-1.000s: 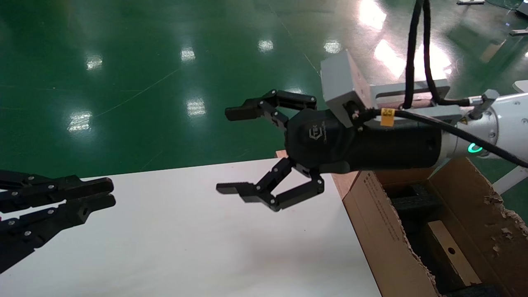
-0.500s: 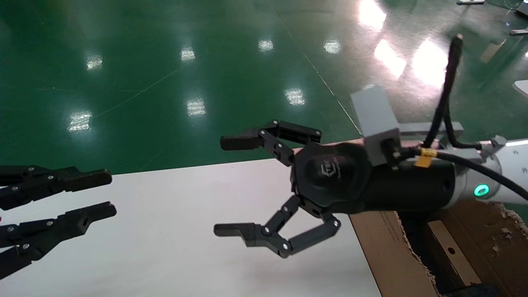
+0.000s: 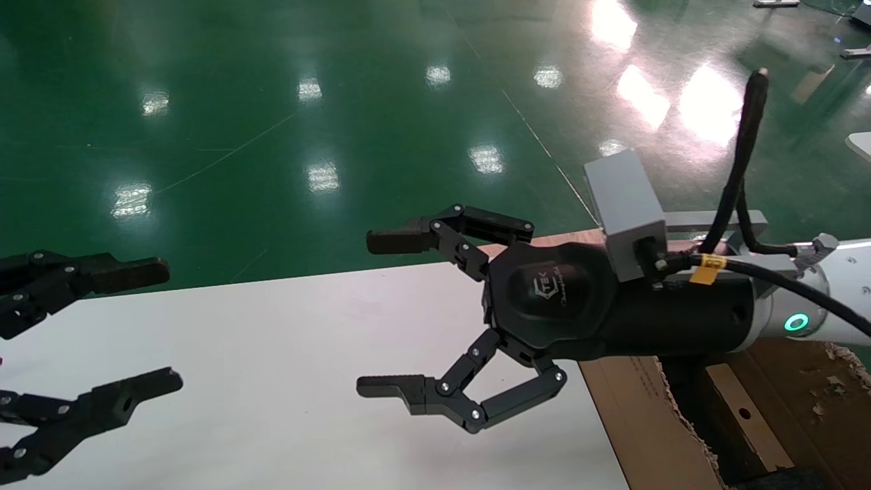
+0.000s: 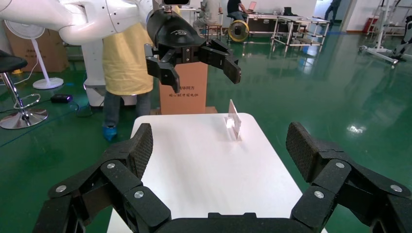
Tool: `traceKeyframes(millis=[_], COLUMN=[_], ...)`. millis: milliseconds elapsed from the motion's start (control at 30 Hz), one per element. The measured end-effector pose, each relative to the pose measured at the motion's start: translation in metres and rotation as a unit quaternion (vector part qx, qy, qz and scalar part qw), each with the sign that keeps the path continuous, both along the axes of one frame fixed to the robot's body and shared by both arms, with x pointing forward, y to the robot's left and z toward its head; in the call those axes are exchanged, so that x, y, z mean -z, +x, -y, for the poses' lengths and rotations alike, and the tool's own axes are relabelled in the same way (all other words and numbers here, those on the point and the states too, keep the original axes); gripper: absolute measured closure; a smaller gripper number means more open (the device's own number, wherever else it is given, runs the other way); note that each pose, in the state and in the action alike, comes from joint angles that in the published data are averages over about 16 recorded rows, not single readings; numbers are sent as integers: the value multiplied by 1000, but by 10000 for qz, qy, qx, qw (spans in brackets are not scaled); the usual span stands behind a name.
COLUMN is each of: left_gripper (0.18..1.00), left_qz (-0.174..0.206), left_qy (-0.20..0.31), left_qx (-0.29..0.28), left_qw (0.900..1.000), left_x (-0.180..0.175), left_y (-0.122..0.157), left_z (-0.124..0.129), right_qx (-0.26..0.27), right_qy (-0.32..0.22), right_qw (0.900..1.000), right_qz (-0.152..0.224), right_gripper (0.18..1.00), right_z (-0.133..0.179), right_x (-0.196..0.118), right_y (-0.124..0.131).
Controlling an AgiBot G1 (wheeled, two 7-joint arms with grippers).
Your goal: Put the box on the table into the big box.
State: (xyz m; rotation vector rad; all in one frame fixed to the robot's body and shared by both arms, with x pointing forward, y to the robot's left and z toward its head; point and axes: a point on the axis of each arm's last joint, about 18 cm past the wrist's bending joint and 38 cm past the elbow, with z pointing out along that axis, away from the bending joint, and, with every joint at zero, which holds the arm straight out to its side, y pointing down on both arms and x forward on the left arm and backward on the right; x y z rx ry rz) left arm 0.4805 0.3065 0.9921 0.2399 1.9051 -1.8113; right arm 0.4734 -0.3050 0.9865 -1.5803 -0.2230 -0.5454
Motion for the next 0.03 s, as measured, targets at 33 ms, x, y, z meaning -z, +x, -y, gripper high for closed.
traceKeyframes(millis=[33], left_gripper=[600], left_qz=[0], left_qy=[0], left_qx=[0], left_qw=[10000], left_x=[0], left_y=[0], left_z=[0], right_qx=[1], right_qy=[-5], right_qw=[10000], right_qz=[2], right_gripper=[178], right_z=[0], right_x=[0], right_y=[0])
